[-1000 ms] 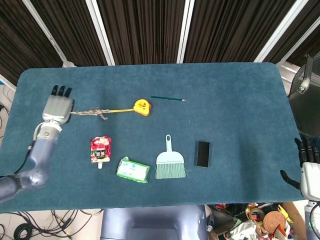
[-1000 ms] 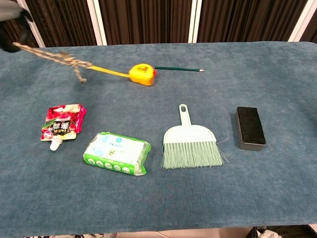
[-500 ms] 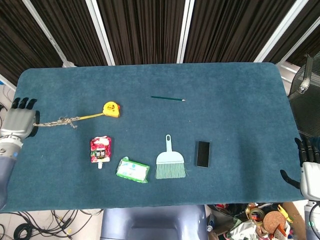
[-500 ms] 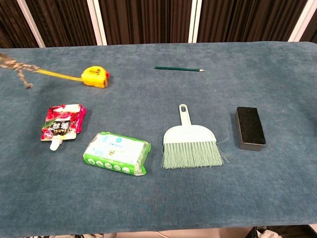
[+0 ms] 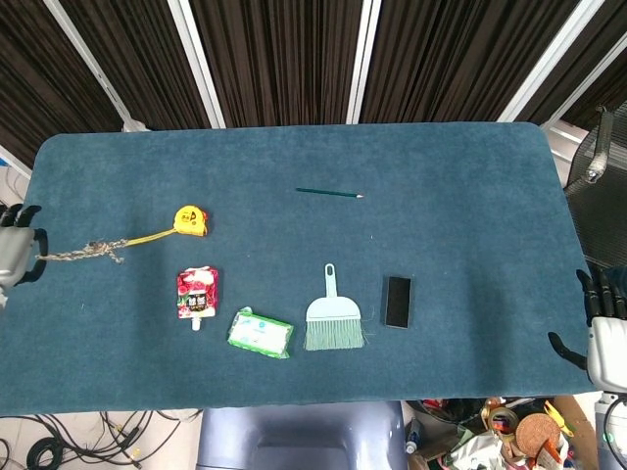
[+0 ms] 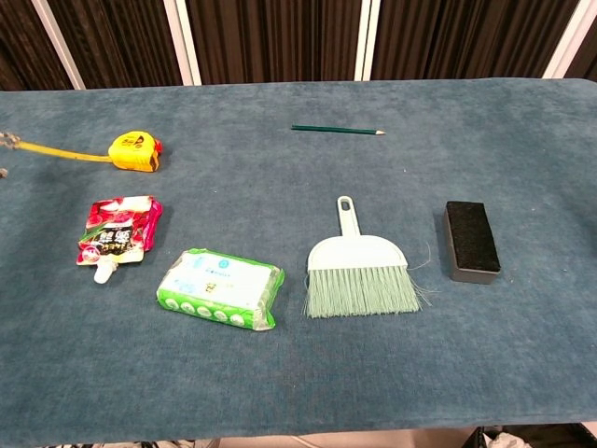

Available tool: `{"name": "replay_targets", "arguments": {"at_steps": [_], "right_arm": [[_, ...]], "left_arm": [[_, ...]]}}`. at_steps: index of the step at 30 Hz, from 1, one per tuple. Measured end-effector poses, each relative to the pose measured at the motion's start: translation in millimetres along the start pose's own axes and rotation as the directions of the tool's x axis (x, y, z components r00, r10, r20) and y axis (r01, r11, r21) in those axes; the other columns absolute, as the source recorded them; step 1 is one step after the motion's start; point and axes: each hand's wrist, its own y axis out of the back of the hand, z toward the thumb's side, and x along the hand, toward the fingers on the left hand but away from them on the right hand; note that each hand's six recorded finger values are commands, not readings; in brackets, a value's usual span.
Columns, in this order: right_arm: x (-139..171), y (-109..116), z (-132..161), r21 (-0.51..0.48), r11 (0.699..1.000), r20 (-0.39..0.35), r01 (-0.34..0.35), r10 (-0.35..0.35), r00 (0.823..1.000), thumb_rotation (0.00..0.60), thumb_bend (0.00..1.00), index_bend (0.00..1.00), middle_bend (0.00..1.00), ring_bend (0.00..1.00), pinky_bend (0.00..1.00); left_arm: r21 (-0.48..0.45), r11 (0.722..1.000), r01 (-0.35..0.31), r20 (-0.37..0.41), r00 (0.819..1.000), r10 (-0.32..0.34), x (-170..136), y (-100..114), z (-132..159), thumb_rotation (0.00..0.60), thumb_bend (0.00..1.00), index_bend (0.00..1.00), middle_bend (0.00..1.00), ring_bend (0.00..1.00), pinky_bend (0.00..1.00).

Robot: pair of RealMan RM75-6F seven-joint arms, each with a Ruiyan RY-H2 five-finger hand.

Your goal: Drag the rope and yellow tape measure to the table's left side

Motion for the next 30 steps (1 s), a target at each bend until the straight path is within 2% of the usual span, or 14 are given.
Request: {"name": "replay_targets", "arguments": {"at_steps": [3,10,12,14,17,19,20,22,24,27,30], "right_arm": [[-0.2,-0.2,-0.3,0.0,1.0,0.002,-0.001,0.001,1.0,0.6,0.1,0.09,0.02,0.11,0.21],[-0.8,0.0,-1.2,-0.004,1.0,0.004,-0.001,0.001,1.0,0.6,0.1,0.09,0.02,0.11,0.21],[-0.9,0.2,-1.3,-0.004,1.0,0.004,0.0,0.0,1.0,0.6,0.1,0.09,0.02,0.11,0.21],[-0.8,0.3,-1.3,-0.004,1.0,0.003,0.0,0.0,1.0,0.6,0.1,0.09,0.02,0.11,0.21],[-0.9,0.5,-1.8,-0.008,1.0,0.005,0.0,0.0,1.0,0.6,0.1,0.09,0.02,0.11,0.21],[-1.0,1.0,-2.5,-0.014,1.0,0.009,0.002,-0.002,1.0,0.6,0.1,0.09,0.02,0.11,0.21],[-1.0,1.3,-2.7,-0.015,1.0,0.009,0.002,-0.002,1.0,0.6,0.1,0.09,0.02,0.11,0.21],[-0.7,1.5,-2.4,-0.015,1.0,0.006,0.002,-0.002,1.0,0.6,0.1,0.09,0.02,0.11,0.21],[-0.3,1.2,-1.8,-0.013,1.0,0.001,0.001,-0.001,1.0,0.6,0.1,0.09,0.02,0.11,0.21],[-0.4,0.7,-1.7,-0.013,1.0,0.001,-0.001,0.001,1.0,0.6,0.1,0.09,0.02,0.11,0.21],[-0.6,0.3,-1.4,-0.013,1.0,0.001,-0.001,0.001,1.0,0.6,0.1,0.09,0.02,0.11,0.21]], "left_arm": [[0.0,1.0,-0.013,0.049,0.999,0.013,10.6,4.3,20.7,0.6,0.55,0.65,0.09,0.0,0.0],[-0.033,0.996,-0.078,0.14,0.987,0.082,44.3,29.8,79.8,0.6,0.55,0.65,0.09,0.0,0.0],[-0.043,0.995,-0.087,0.164,0.982,0.093,51.6,34.1,97.2,0.6,0.53,0.6,0.07,0.0,0.0],[-0.049,0.995,-0.091,0.188,0.977,0.099,58.7,36.2,116.3,0.6,0.43,0.5,0.03,0.0,0.0],[-0.035,0.997,-0.074,0.208,0.975,0.08,65.5,29.5,135.9,0.6,0.18,0.21,0.0,0.0,0.0],[-0.009,0.999,-0.04,0.206,0.978,0.041,67.7,17.4,140.4,0.6,0.12,0.07,0.0,0.0,0.0],[0.003,1.0,-0.025,0.202,0.979,0.023,68.4,11.7,140.5,0.6,0.11,0.04,0.0,0.0,0.0],[0.026,1.0,0.003,0.187,0.982,-0.008,70.1,-0.4,140.4,0.6,0.11,0.02,0.0,0.0,0.0],[0.021,1.0,0.005,0.179,0.984,-0.009,70.9,-4.0,140.9,0.6,0.12,0.02,0.0,0.0,0.0],[-0.026,0.999,-0.026,0.171,0.985,0.031,70.5,0.7,140.8,0.6,0.16,0.03,0.0,0.0,0.0],[-0.08,0.993,-0.085,0.157,0.983,0.097,64.6,8.1,135.9,0.6,0.17,0.04,0.0,0.0,0.0]]}}
